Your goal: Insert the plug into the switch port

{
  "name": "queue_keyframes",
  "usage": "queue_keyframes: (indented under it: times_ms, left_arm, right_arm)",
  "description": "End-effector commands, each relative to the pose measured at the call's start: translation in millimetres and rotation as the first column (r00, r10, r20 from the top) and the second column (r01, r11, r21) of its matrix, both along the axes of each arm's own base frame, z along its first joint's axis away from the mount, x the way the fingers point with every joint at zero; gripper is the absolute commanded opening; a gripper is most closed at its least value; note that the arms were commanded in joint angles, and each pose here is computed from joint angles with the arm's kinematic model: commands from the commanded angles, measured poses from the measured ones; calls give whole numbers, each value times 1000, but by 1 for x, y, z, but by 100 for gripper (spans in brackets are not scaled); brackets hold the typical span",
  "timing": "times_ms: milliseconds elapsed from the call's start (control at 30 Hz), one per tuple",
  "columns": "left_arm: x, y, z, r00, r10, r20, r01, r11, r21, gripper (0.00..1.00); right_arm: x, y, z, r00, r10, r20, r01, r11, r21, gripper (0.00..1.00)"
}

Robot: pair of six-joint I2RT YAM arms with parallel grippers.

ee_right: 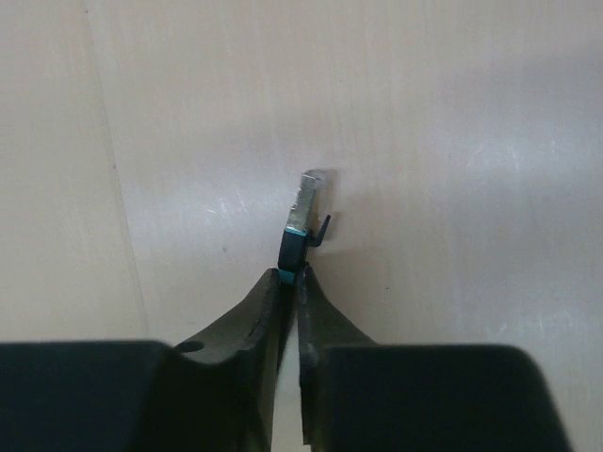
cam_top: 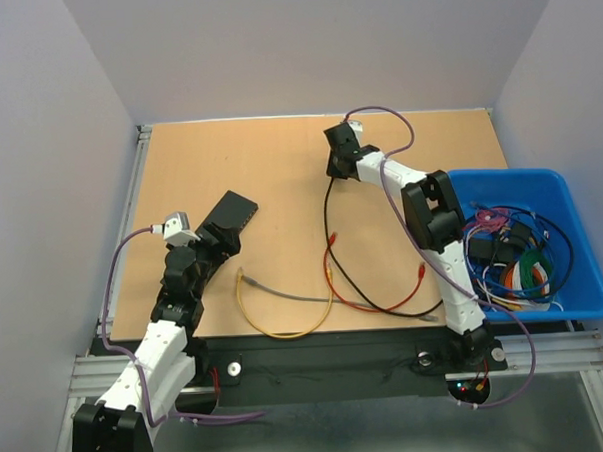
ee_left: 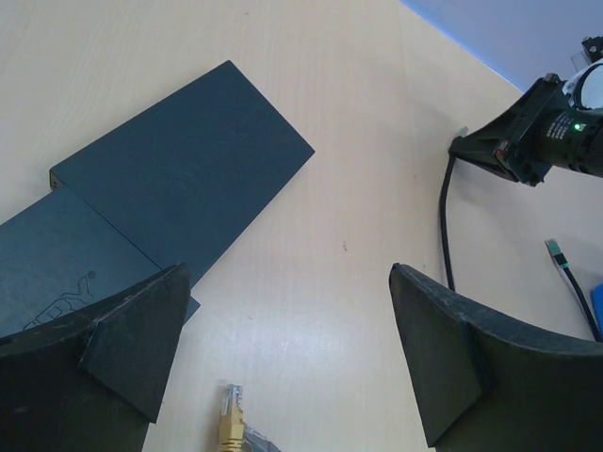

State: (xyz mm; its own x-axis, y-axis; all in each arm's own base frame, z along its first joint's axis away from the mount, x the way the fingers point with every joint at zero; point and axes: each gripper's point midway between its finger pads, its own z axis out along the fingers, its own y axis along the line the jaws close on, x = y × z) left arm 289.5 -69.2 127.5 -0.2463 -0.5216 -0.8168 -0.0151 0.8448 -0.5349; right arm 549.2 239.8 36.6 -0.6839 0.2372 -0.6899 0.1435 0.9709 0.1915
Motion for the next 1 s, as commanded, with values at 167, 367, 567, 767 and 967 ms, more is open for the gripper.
queue_keyframes:
  times_ms: [167,367,567,767,967]
  left_arm:
    - [6,-1,24,997,-3,79,3,1000,1,99]
    - [-7,-2,46,982,-28,187,29,1000,-2,99]
    - [-21,-2,71,958,-30,284,42,999,-34,99]
    - [-42,-44,109,893,-235,383,297,949,-110,94]
    - [-50,-59,138,856,-295,425,397,901,-173,93]
  right_arm:
    - [-21,74,18,977,212,22,-212,977,30,0]
    - [-49,133,116,887,418,196,-434,900,44,0]
    - [-125,166,190,730,594,338,-622,783,-31,0]
    - [-222,163,198,555,698,453,-805,588,81,0]
    - [-284,168,204,451,735,507,-874,479,82,0]
